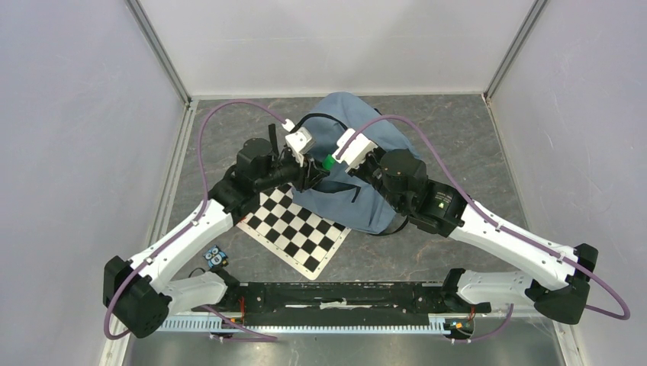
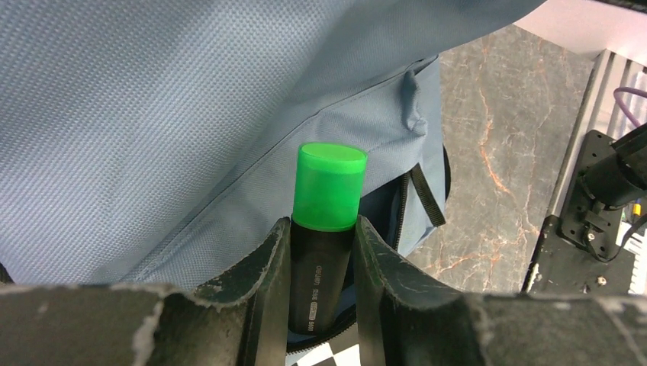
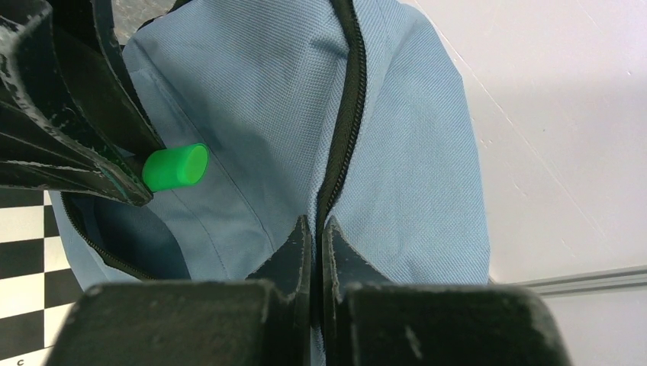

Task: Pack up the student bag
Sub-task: Place the stationery in the student bag.

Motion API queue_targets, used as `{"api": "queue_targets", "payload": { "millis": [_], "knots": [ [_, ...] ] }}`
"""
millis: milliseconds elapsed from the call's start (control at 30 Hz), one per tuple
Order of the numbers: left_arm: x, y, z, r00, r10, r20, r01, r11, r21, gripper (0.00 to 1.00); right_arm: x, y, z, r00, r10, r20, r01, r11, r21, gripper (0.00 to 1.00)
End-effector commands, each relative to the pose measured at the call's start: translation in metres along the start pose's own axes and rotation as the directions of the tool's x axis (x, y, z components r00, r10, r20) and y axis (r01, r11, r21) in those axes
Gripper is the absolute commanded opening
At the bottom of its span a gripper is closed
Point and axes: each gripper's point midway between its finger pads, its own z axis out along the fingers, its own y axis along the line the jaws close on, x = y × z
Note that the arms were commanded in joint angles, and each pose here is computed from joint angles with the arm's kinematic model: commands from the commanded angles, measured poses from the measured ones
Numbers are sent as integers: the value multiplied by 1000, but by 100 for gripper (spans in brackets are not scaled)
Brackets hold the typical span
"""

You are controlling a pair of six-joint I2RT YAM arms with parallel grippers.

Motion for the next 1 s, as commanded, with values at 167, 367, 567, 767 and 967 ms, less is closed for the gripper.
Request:
{"api": "queue_targets", "payload": {
  "millis": [167,367,567,767,967],
  "knots": [
    [8,4,11,998,56,0,-56,998,9,7,-39,-13,-8,990,72,120,-73,997,1,0],
    [41,10,3,992,41,-117,-45,998,-32,27,-39,-13,-8,990,74,120,-74,997,2,0],
    [32,10,-5,994,5,-109,-11,998,-61,76,-39,-12,-7,990,76,122,-77,997,-2,0],
    [15,23,-26,999,-30,-37,22,980,-200,100,-39,-13,-8,989,82,126,-82,997,-1,1],
    [24,59,-59,980,-200,-5,178,881,-438,100,-40,-13,-8,989,82,126,-82,997,-1,1]
  ]
}}
